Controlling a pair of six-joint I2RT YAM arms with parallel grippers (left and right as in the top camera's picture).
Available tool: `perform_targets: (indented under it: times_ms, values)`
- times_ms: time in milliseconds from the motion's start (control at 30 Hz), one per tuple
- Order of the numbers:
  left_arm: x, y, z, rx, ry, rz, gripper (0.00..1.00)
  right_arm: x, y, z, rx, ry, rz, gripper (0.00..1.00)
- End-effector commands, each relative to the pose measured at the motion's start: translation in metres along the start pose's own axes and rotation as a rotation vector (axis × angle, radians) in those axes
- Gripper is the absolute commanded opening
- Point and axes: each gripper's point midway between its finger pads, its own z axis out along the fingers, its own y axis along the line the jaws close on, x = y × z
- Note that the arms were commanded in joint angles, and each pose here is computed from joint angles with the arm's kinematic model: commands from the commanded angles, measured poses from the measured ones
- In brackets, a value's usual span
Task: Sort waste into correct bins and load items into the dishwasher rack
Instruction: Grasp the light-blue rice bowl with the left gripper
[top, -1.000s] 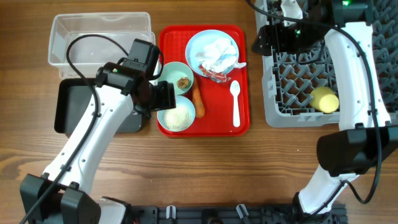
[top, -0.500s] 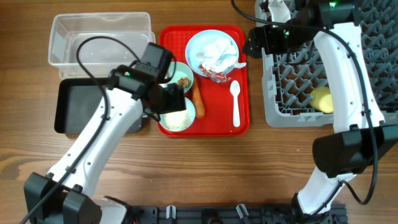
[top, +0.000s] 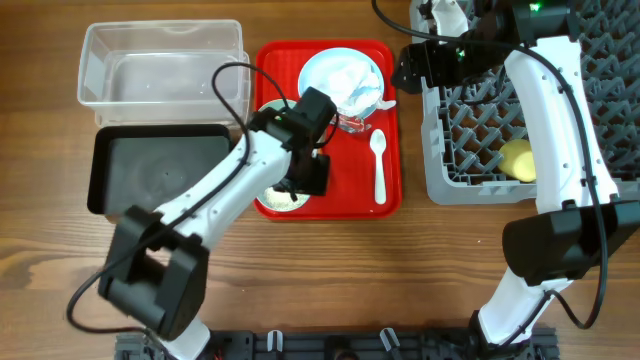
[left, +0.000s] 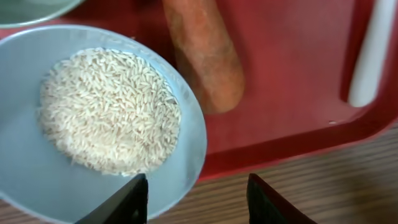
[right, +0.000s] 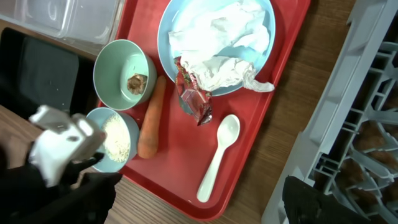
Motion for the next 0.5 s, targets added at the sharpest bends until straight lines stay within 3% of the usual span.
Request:
perform_targets:
  times_ms: [0,300,333,400,467]
  values:
    - [-0.001,0.006,0.023,-0.044,0.039,0.018,0.49,-0.004,0.002,-0.013,0.022,-0.036,-0.015,0.89]
    - [-0.004,0.006,0.043,-0.05,0.056,0.015,0.28,-0.004,0.0,-0.013,0.035,-0.035,-0.014,0.89]
    - [-0.005,0.006,0.043,-0.05,0.055,0.015,0.24,-0.004,0.0,-0.013,0.034,-0.035,-0.014,0.89]
    - [-0.005,0.006,0.043,-0.052,0.054,0.016,0.04,-0.004,-0.002,-0.013,0.043,-0.033,-0.013,0.89]
    - [-0.005,0.006,0.042,-0.053,0.054,0.015,0.04,-0.004,-0.002,-0.013,0.045,-0.034,-0.014,0.89]
